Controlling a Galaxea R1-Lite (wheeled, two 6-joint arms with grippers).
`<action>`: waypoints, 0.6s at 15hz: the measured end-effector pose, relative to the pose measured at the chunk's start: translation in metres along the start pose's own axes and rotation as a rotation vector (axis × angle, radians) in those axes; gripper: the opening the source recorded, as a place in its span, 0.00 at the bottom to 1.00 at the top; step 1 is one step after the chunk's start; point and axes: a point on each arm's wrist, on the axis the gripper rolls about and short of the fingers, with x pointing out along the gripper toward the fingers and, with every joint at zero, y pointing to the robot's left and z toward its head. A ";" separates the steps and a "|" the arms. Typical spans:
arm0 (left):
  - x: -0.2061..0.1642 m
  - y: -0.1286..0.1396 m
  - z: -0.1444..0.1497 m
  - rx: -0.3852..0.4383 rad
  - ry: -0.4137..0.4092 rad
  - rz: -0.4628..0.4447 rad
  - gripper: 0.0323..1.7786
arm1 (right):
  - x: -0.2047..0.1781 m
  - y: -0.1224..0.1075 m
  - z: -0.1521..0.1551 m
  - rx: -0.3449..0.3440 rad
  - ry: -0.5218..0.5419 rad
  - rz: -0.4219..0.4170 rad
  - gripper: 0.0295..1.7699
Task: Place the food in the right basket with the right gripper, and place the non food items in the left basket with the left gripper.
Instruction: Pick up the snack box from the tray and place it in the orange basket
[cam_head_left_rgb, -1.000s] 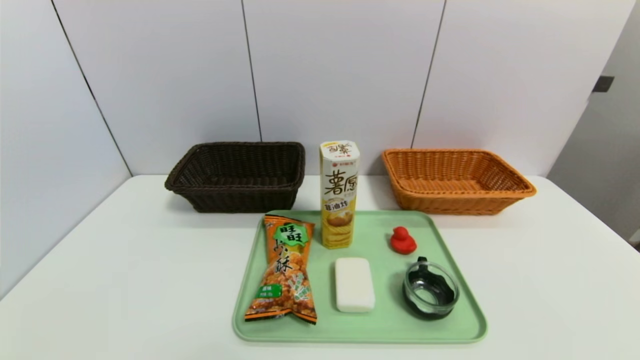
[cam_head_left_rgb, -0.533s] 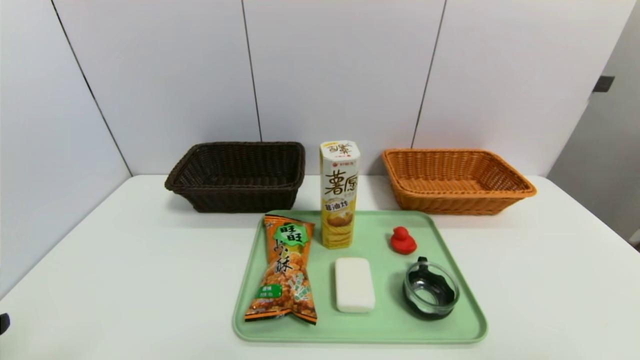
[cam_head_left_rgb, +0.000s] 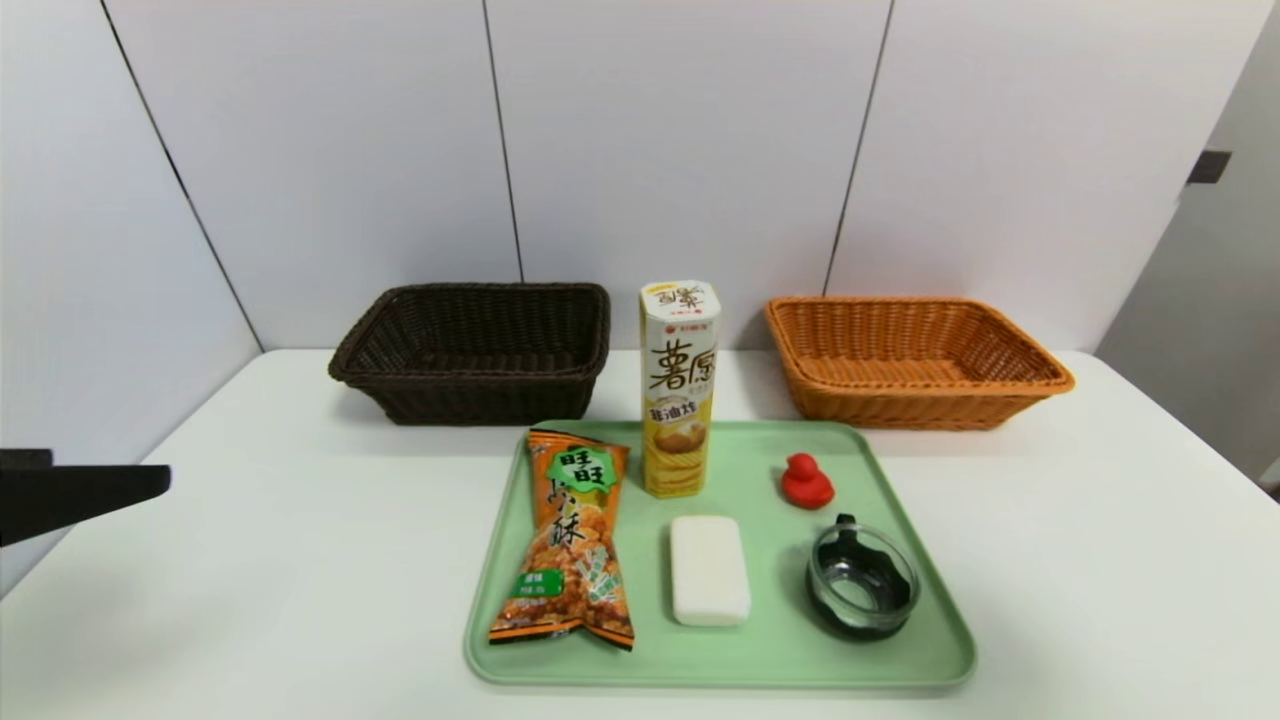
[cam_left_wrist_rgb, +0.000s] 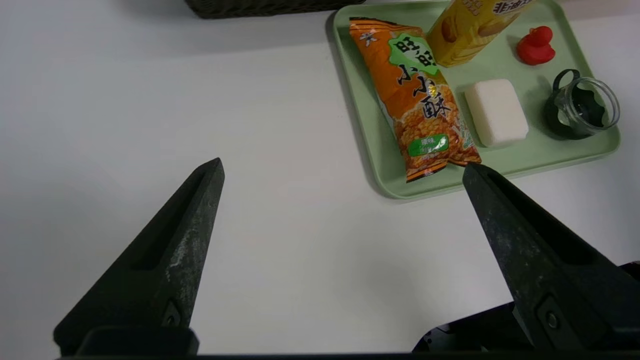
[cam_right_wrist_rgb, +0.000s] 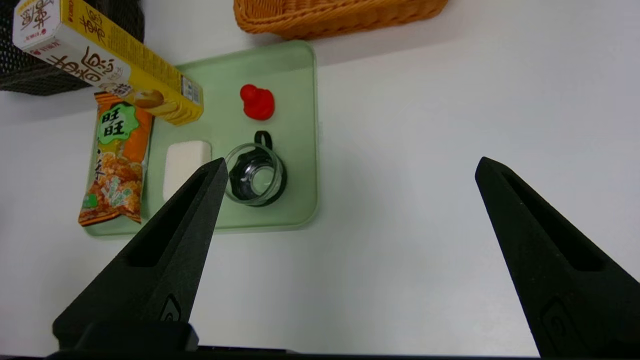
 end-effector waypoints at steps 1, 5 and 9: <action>0.011 -0.003 0.007 0.021 0.004 -0.023 0.95 | 0.007 0.005 0.009 0.022 0.040 0.011 0.97; 0.056 -0.023 0.030 0.076 0.083 -0.003 0.95 | 0.043 0.040 0.041 0.059 0.181 0.094 0.97; 0.080 -0.036 0.030 0.041 0.219 0.055 0.95 | 0.071 0.102 0.037 0.015 0.331 0.181 0.97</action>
